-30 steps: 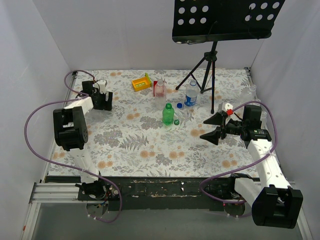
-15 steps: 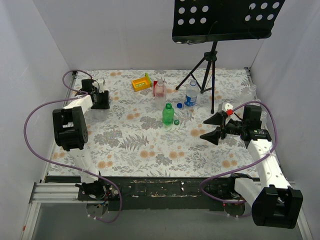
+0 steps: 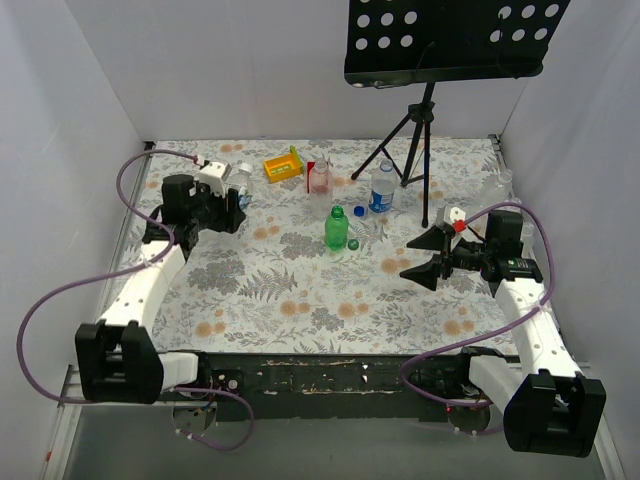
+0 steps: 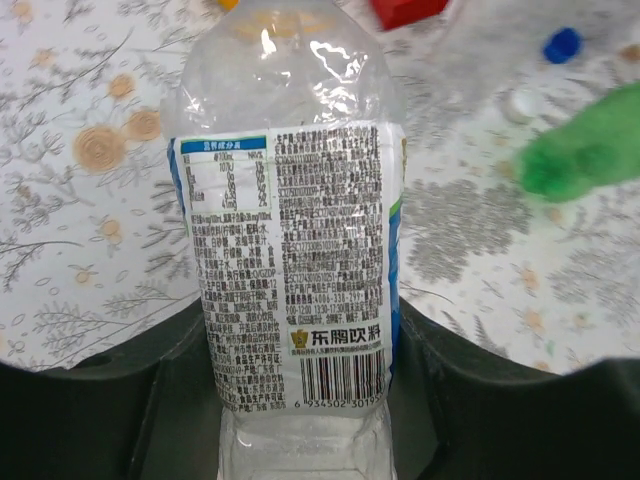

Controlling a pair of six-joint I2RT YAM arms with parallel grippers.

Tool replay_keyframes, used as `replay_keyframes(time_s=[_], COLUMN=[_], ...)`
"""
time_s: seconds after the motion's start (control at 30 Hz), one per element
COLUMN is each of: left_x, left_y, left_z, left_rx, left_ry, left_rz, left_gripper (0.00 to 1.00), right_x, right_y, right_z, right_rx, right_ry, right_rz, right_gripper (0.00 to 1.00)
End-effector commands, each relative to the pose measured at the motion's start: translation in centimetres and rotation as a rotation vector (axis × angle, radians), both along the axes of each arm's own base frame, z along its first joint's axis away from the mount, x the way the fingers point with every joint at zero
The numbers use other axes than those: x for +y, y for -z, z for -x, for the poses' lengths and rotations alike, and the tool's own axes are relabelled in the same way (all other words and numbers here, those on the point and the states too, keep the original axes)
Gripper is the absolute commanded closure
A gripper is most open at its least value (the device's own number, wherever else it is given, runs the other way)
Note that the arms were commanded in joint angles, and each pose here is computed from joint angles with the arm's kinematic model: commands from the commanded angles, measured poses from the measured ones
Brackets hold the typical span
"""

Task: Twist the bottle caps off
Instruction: Pick up the plastic bottle at the center of the board.

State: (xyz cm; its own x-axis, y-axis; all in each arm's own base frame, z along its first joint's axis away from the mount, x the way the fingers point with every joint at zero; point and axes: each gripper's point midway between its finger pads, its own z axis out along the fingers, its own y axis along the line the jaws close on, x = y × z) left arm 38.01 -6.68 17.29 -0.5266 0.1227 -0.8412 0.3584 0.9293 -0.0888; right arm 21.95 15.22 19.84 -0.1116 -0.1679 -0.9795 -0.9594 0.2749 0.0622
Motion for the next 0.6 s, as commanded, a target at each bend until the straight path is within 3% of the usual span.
replay_keyframes(time_s=[0.0,0.3,0.57], left_x=[-3.6,-8.4,-11.4], left_y=[-3.5,-8.3,-9.3], left_z=[3.8,12.9,17.9], left_rx=[-0.126,-0.307,-0.312], left_ry=[0.164,0.453,0.662], left_rz=[0.073,0.214,0.312], left_gripper=[0.98,1.0,1.0], right_x=[0.3,-0.2,-0.3], right_y=[0.1,-2.1,-6.7], right_z=[0.7,0.9,1.5], right_rx=[-0.001,-0.008,-0.01], right_ry=[-0.04,-0.056,-0.067], right_rz=[-0.015,0.053,0.063], right_gripper=[0.14,0.15,0.15])
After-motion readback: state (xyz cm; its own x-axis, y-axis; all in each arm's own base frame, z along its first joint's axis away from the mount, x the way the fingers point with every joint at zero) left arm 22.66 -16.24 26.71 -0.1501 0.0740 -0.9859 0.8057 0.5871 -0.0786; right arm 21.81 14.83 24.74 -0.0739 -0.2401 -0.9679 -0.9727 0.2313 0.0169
